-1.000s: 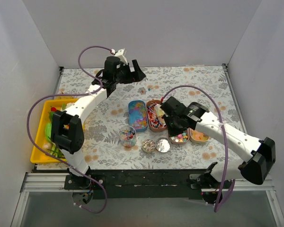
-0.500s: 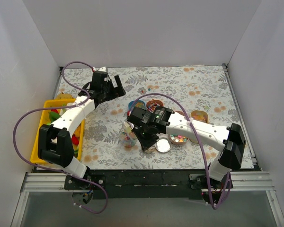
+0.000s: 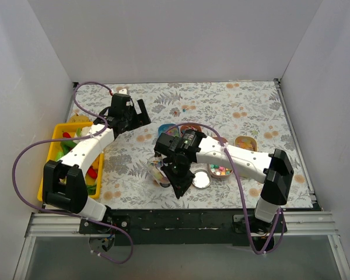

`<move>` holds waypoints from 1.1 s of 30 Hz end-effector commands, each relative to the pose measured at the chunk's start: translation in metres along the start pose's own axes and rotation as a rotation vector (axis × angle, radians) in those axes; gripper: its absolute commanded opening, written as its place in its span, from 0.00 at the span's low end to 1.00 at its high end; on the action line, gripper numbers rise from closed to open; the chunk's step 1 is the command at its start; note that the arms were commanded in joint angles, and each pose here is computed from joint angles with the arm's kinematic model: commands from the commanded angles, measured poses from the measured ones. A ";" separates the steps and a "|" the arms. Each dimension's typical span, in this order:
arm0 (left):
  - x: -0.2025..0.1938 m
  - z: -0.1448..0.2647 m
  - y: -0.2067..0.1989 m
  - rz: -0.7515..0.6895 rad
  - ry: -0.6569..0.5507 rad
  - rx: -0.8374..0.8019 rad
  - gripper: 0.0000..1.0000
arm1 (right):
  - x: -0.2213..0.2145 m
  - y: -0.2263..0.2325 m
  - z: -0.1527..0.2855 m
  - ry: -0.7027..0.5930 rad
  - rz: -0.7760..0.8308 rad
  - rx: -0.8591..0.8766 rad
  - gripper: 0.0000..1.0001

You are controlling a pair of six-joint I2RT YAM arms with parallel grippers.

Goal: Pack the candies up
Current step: Place the fake candies in the packing bottle.

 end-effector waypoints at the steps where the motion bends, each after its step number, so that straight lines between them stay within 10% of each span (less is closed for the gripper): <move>1: 0.006 0.021 0.000 -0.008 -0.052 -0.023 0.98 | 0.005 -0.005 0.012 0.034 -0.048 0.077 0.01; 33: 0.007 0.048 0.004 -0.050 -0.106 -0.054 0.98 | 0.020 -0.015 0.038 0.156 -0.348 0.588 0.01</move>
Point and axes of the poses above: each gripper's point midway between its finger pads, its own z axis back along the fingers, its own y axis along the line the jaws close on, x = y × z, the point moved 9 cm from there along z, back along the fingers, and after that the axes turned 11 degrees about z, right-handed, at the moved point
